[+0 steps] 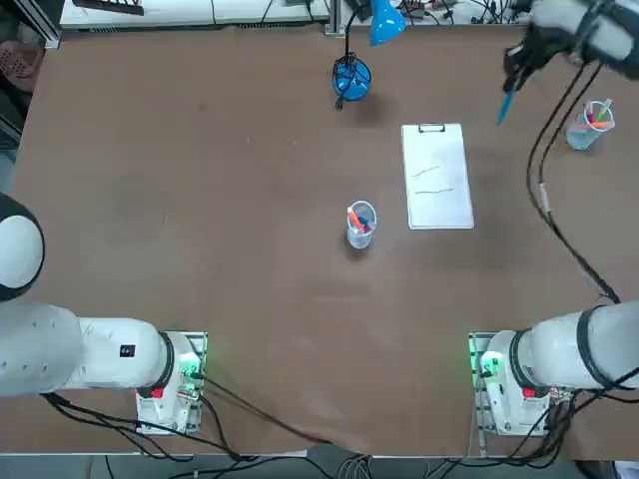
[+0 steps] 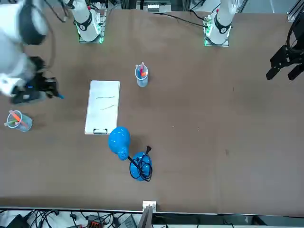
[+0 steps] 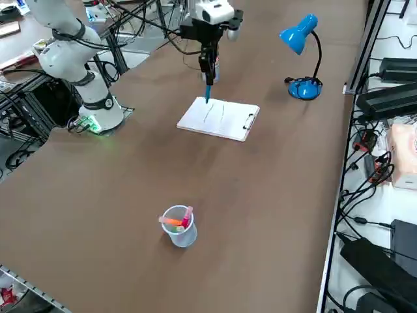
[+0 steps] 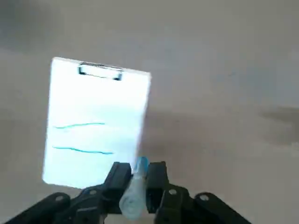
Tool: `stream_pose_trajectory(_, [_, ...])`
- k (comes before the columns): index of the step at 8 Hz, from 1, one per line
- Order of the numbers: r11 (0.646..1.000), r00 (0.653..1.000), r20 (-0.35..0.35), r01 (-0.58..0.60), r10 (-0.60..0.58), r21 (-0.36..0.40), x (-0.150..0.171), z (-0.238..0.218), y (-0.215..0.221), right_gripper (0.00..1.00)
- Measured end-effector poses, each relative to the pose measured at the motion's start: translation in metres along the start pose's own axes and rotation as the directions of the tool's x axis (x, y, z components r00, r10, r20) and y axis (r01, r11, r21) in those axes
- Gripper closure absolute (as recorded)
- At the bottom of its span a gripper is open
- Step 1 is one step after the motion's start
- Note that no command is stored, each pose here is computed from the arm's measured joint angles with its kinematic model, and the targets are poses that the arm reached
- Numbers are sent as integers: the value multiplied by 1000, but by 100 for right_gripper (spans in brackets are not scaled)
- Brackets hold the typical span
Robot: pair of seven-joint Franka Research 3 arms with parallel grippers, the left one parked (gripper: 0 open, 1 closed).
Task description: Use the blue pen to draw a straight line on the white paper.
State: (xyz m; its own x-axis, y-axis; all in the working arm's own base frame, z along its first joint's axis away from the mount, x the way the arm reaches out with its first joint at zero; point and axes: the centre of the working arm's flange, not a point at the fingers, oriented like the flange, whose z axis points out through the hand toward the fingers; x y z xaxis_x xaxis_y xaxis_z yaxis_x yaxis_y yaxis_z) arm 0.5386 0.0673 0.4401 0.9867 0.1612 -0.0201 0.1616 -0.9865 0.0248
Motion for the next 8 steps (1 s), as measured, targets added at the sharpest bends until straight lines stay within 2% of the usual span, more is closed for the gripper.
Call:
stream_pose_trajectory(2, [1000, 1000, -18, 10, -10, 1, -14, 50, -46, 78])
stream_pose_trajectory(5, [996, 997, -10, 80, -80, -33, -17, 90, -69, 78])
stream_pose_trajectory(8, [989, 992, -2, 128, -128, -79, -12, 111, -70, 78])
